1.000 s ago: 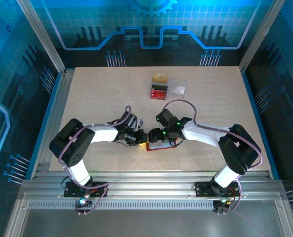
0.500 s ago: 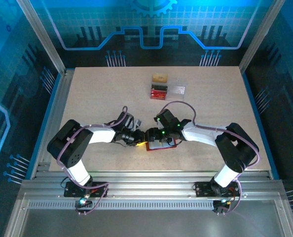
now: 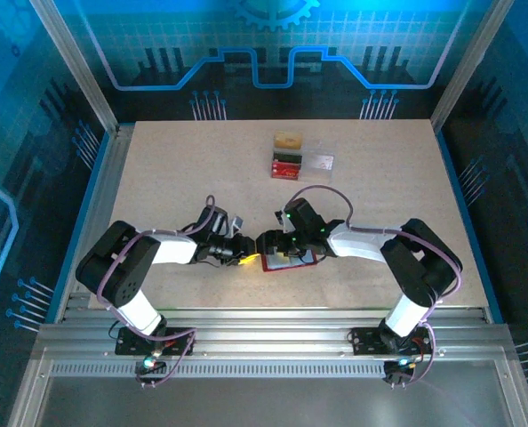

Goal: Put the credit cards into the card holder
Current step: Flip over the card slot in the card holder.

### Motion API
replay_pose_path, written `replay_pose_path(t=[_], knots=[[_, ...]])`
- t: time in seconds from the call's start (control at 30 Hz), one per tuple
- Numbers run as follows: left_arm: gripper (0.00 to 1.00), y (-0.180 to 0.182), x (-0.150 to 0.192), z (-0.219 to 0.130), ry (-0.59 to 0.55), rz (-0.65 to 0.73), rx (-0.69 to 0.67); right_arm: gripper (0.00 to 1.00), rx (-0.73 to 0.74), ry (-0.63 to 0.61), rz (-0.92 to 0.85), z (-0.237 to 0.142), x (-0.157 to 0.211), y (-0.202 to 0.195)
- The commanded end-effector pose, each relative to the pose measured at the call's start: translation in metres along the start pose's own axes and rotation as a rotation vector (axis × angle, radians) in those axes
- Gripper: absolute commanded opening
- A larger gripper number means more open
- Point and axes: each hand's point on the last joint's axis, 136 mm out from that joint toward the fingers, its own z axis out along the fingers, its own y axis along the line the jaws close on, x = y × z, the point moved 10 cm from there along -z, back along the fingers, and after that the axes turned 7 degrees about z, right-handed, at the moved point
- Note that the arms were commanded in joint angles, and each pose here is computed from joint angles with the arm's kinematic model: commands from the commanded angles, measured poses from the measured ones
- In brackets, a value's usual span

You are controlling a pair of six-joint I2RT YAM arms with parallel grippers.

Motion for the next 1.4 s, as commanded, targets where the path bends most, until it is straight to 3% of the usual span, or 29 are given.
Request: replay_pose_path(t=[0.0,0.2,0.5,0.73,1.03,1.37], knots=[[0.25,0.005,0.008,-0.006,0.016,-0.092,0.02,0.77,0.06,0.096,0.054,0.012,0.019,-0.026],[0.18,0.008,-0.001,-0.02,-0.057,-0.187,0.039,0.74,0.021,0.115,0.054,0.014,0.019,-0.031],[0.16,-0.02,-0.022,-0.043,-0.129,-0.163,0.038,0.64,-0.009,0.123,0.051,0.017,0.016,-0.037],[0.02,-0.035,-0.043,-0.027,-0.065,-0.149,0.097,0.5,-0.014,0.14,0.048,0.021,0.015,-0.041],[0.0,-0.042,-0.041,0.006,0.04,-0.118,0.086,0.31,-0.004,0.147,0.052,0.02,0.012,-0.045],[0.0,-0.004,-0.023,0.03,0.13,-0.174,-0.028,0.31,0.004,0.141,0.04,0.013,0.01,-0.04]])
